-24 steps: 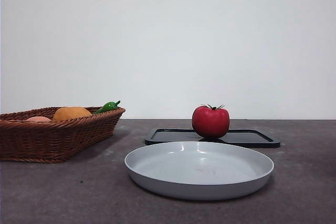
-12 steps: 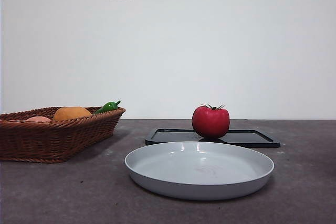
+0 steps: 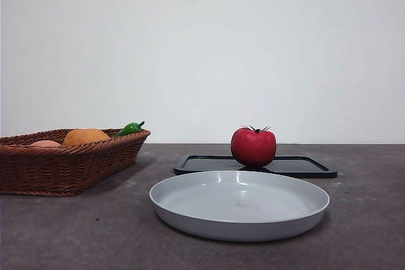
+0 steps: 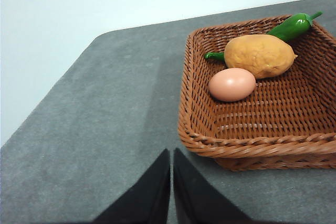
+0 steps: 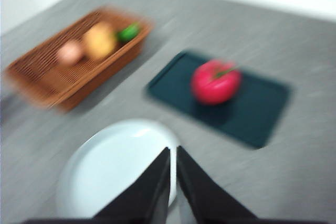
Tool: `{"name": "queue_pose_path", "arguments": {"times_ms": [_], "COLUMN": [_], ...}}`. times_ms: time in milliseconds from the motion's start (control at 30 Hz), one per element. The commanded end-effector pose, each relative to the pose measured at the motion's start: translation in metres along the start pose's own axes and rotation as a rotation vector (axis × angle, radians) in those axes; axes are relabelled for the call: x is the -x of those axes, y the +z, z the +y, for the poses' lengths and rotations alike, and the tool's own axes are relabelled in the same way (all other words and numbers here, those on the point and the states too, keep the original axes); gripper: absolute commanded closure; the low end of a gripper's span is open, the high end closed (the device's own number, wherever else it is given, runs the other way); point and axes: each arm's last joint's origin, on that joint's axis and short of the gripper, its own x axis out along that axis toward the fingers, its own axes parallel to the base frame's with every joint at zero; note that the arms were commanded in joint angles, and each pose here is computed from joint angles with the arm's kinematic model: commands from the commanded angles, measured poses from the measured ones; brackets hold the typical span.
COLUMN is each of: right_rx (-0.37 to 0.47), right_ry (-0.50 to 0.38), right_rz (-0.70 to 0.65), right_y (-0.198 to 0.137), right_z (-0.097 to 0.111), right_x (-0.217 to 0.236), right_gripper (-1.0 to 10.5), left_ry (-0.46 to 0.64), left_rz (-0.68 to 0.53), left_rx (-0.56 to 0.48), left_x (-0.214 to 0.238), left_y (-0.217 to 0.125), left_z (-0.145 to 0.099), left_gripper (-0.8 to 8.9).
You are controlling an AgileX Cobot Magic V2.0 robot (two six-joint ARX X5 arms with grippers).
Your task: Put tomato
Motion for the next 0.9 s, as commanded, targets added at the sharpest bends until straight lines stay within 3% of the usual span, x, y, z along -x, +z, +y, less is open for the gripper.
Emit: {"name": "queue_pose_path", "arguments": {"times_ms": [33, 233, 467, 633, 900], "right_rx": [-0.033, -0.038, -0.004, -0.021, -0.030], "right_ry": [-0.114, -0.301, -0.384, -0.481, -0.490], "right_rz": [-0.060, -0.228, -0.371, -0.382, -0.364], "right_y": [-0.017, -0.063, -0.104, -0.129, -0.156], "right_z": [-0.013, -0.034, -0.043, -0.048, -0.053], "right_x": [0.001, -0.004, -0.011, -0.019, -0.031], "right_gripper": [9.4, 9.4, 9.4, 9.4, 9.4], "left_ry": [-0.001, -0.001, -0.001, -0.001, -0.001], "left_rz": [0.032, 0.033, 0.033, 0.033, 0.033], "left_rx": [0.009, 0.009, 0.009, 0.009, 0.009], "left_x": [-0.001, -0.001, -0.001, -0.001, -0.001], "left_y": [-0.005, -0.005, -0.005, -0.005, -0.005], "left_z": [-0.001, -0.001, -0.001, -0.001, -0.001], "left_gripper": [8.05, 8.05, 8.05, 8.05, 8.05]}}
